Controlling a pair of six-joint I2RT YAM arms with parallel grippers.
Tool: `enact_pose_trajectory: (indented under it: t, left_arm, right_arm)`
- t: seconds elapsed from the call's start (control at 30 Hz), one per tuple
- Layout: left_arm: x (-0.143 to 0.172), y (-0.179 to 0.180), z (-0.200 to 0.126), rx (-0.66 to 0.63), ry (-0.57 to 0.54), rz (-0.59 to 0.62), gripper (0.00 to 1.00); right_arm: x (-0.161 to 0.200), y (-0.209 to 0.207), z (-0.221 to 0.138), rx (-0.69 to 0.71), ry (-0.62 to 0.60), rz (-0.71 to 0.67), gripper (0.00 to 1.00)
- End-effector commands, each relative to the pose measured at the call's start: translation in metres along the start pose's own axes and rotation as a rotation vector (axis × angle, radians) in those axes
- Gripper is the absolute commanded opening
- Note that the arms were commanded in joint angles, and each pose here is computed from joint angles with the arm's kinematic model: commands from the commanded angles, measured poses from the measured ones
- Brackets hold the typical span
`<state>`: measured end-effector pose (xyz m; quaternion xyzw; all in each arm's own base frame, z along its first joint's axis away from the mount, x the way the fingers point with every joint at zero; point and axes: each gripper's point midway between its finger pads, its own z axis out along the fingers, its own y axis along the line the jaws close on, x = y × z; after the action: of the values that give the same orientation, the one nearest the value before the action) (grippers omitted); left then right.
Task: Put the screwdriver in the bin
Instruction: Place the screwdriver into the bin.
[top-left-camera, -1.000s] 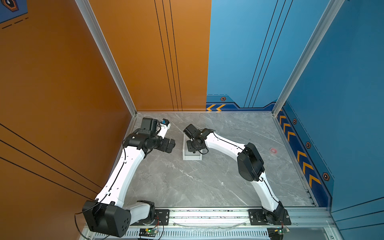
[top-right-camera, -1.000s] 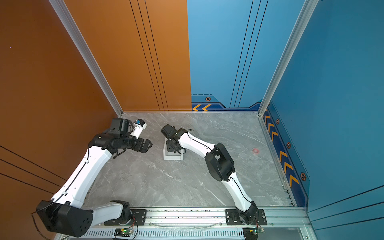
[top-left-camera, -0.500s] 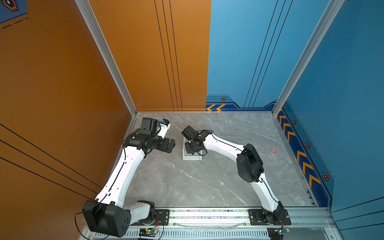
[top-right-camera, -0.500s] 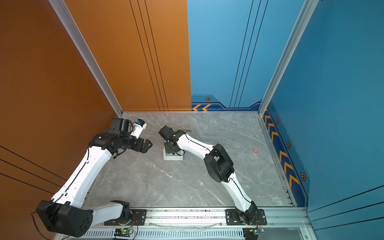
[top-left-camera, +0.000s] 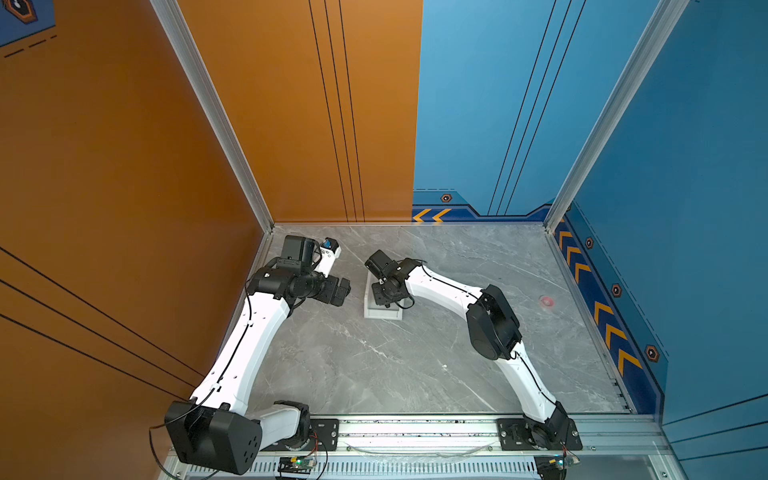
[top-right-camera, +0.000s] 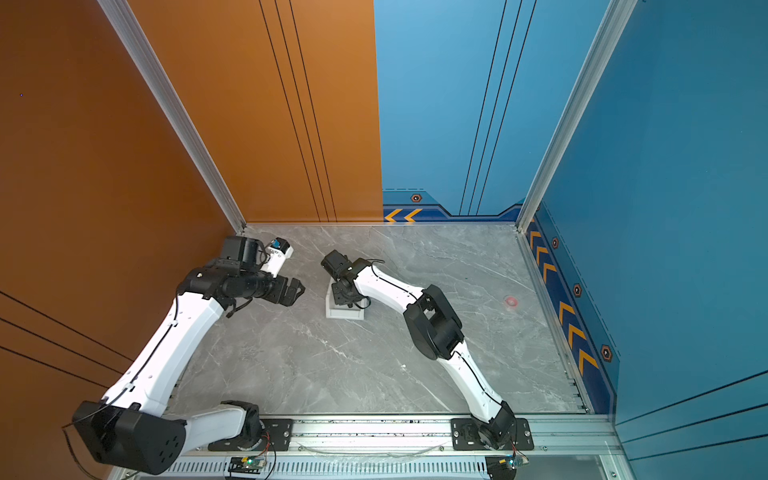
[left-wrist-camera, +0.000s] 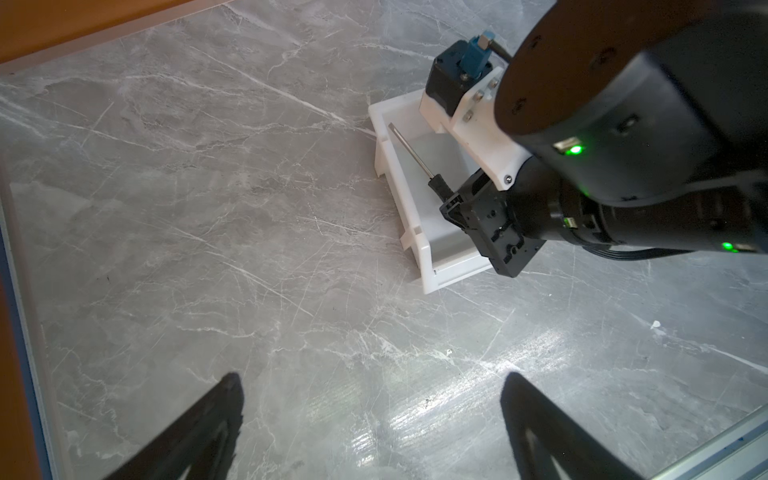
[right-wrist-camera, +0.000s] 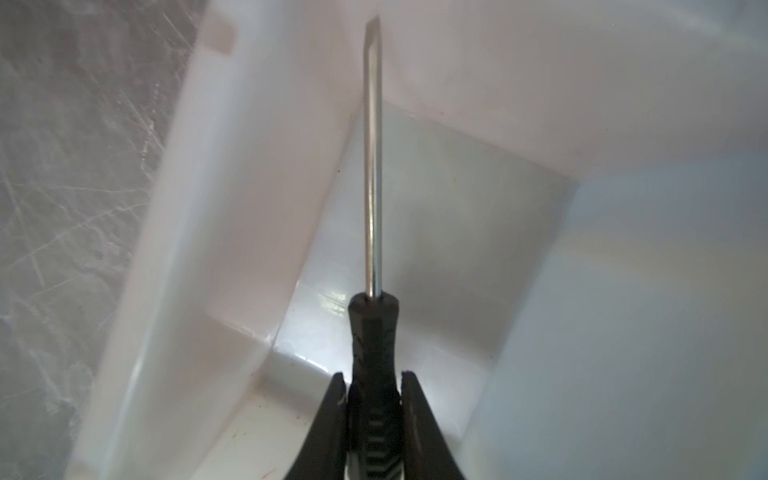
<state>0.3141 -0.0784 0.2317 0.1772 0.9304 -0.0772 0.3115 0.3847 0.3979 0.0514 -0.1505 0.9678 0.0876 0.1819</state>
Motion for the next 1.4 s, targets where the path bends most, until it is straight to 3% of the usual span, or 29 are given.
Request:
enact_pose_trajectory:
  t: [0.0, 0.43, 0.63, 0.93, 1.13, 1.37]
  left_arm:
    - [0.004, 0.0, -0.001, 0.006, 0.014, -0.006, 0.98]
    - [0.005, 0.001, 0.001, 0.004, 0.018, -0.005, 0.98]
    - [0.005, 0.002, 0.001, -0.003, 0.022, -0.002, 0.98]
    - [0.002, 0.007, 0.001, -0.033, 0.022, 0.024, 0.98]
    - [-0.002, 0.012, 0.004, -0.055, 0.034, 0.025, 0.98]
    - [-0.003, 0.018, 0.015, -0.065, 0.064, -0.018, 0.98]
  right_arm:
    - [-0.001, -0.001, 0.003, 0.0, 0.014, -0.008, 0.21]
    - [0.005, -0.003, 0.013, 0.006, 0.037, -0.01, 0.32]
    - [-0.006, -0.002, -0.002, 0.003, 0.002, -0.015, 0.4]
    - [-0.043, -0.004, -0.092, 0.022, -0.151, -0.057, 0.57]
    - [-0.062, -0.009, -0.16, 0.004, -0.267, -0.064, 0.63]
    - [-0.066, -0.052, -0.248, 0.095, -0.437, -0.018, 0.74]
